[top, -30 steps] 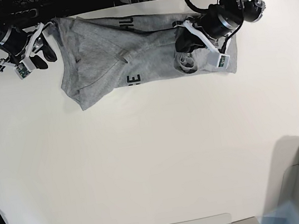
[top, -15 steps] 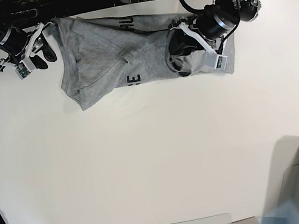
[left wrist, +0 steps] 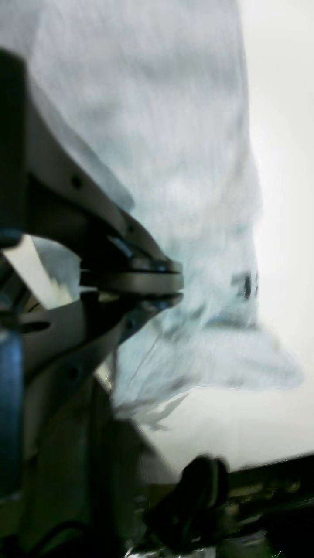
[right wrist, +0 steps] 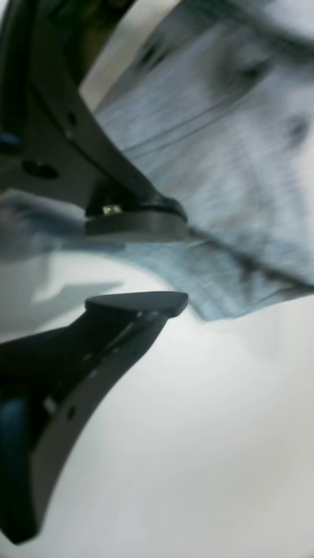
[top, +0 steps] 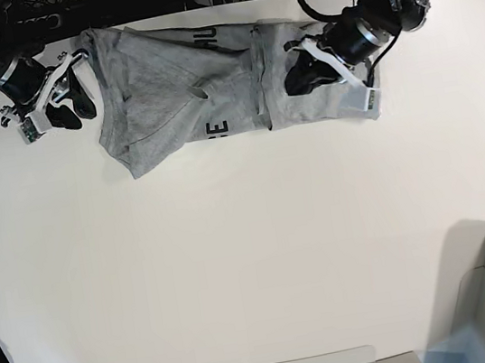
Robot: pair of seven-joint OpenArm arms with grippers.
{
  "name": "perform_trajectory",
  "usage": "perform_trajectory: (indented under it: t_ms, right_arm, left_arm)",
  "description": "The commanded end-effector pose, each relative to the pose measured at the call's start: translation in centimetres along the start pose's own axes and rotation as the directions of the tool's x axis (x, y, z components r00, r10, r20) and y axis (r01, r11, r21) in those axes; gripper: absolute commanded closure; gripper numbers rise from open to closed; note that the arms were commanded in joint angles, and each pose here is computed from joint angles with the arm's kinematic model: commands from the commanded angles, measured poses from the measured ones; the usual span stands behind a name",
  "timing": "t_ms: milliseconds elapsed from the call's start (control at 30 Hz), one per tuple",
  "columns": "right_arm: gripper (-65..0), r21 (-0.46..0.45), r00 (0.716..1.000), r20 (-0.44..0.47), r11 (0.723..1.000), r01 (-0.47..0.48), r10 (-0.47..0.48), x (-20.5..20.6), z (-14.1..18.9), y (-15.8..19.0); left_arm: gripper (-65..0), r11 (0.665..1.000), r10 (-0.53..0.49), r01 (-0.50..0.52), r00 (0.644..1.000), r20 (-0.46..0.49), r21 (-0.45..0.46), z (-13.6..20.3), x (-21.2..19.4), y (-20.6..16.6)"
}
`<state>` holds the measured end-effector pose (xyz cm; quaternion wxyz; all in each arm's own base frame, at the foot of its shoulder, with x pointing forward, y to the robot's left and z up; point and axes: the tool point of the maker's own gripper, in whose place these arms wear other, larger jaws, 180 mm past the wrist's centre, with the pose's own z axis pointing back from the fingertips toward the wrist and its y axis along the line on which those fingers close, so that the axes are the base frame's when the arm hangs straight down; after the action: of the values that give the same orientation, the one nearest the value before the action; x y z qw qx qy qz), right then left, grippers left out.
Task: Fold the T-shirt properly
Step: 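Grasp the strip end with the left gripper and fold it toward the right gripper, then lift the strip end with the right gripper and fold it over the shirt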
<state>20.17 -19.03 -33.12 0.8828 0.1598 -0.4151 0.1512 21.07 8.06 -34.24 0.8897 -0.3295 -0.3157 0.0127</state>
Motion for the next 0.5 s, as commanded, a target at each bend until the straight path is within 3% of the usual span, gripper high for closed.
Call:
perform_trajectory:
  t_ms: [0, 100, 233, 333, 467]
  right_arm:
    - [-19.2, 0.018, 0.999, 0.049, 1.000, 0.022, -0.023, 0.7, 0.3, -0.5]
    - [-19.2, 0.056, 0.982, 0.069, 0.983, 0.174, -0.178, -0.8, 0.1, -1.8]
    - [-19.2, 0.063, 0.954, 0.027, 0.953, 0.296, -0.299, -3.8, -0.3, -3.0]
    - [-19.2, 0.077, 0.945, 0.005, 0.942, 0.326, -0.327, -4.8, -0.7, -2.6]
    - [-19.2, 0.169, 0.944, -0.052, 0.928, 0.331, -0.327, -5.9, -1.9, -0.2]
  left_arm:
    - [0.0, 1.000, 0.003, -0.003, 1.000, 0.025, -0.005, 0.3, 0.5, 0.1]
    - [0.0, 1.000, 0.016, -0.016, 0.999, 0.028, 0.011, 0.5, 0.5, 0.7]
    - [0.0, 1.000, 0.015, -0.015, 1.000, 0.028, 0.012, 0.6, 0.5, 0.7]
    - [0.0, 1.000, 0.000, -0.001, 1.000, 0.018, 0.019, 0.7, 0.5, 1.0]
    - [0.0, 1.000, 0.008, -0.008, 1.000, 0.012, 0.019, 0.6, 0.3, 1.2]
